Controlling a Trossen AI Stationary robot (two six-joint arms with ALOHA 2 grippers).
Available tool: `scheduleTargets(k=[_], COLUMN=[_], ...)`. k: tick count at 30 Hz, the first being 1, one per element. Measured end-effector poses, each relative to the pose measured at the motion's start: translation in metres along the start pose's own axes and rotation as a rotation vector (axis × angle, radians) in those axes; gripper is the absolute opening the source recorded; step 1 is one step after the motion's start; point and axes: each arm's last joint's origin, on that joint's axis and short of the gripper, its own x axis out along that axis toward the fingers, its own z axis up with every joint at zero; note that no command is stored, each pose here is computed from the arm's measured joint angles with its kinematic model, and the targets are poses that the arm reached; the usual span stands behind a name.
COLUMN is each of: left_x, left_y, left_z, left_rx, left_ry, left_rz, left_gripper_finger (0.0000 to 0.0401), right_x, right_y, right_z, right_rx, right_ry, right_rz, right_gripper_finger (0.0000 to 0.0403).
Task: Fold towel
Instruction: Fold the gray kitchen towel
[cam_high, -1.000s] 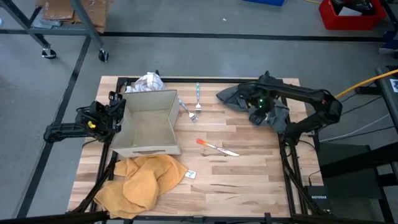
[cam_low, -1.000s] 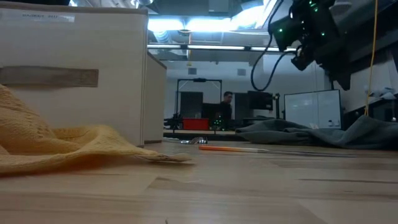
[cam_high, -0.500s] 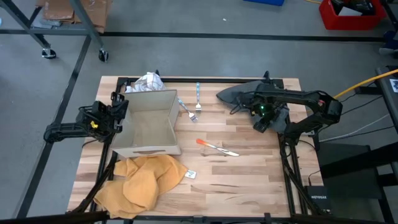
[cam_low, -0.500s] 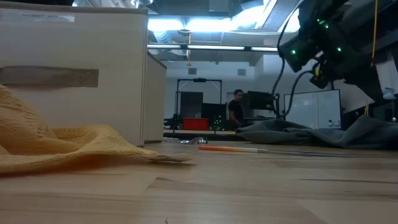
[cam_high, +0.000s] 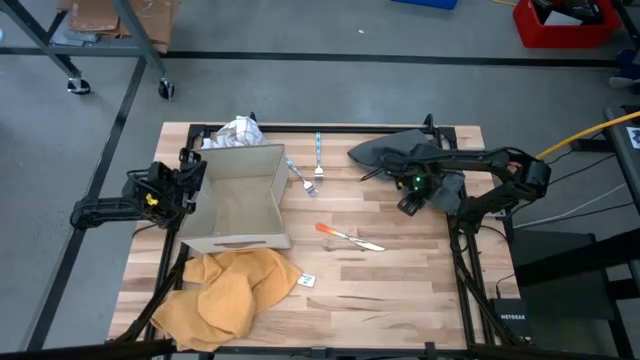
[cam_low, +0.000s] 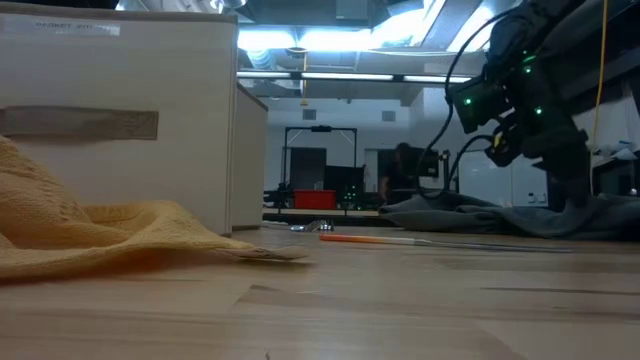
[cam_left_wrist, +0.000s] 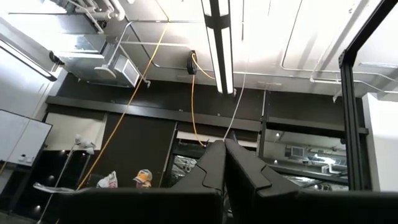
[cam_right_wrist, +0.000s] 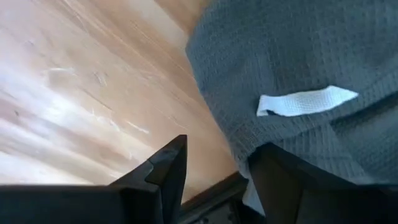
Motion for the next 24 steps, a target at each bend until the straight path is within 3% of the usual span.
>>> scheduleTargets(k=[5,11,16,24], left_x=[0.000,0.000,0.000,0.000], left_y=[0.000,0.000,0.000,0.000], left_z=[0.000,0.000,0.000,0.000], left_rx=[-0.002,-0.002,-0.002,-0.002], left_ry=[0.000,0.000,0.000,0.000], left_rz=[0.000,0.000,0.000,0.000], left_gripper_finger=[0.0000,0.0000,0.0000,0.0000], right_x=[0.004,0.005,0.005,-0.017], right_y=[0.000,0.000,0.002,0.012], right_z=[0.000,0.001,0.005,0.022], right_rx=[0.000,-0.008,-0.009,-0.035], right_ry=[-0.010,-0.017,-0.059,-0.184], right_rz=[0.002,0.003,0.040,0.236], right_gripper_finger=[0.0136,0.0016,0.0013,0.0005])
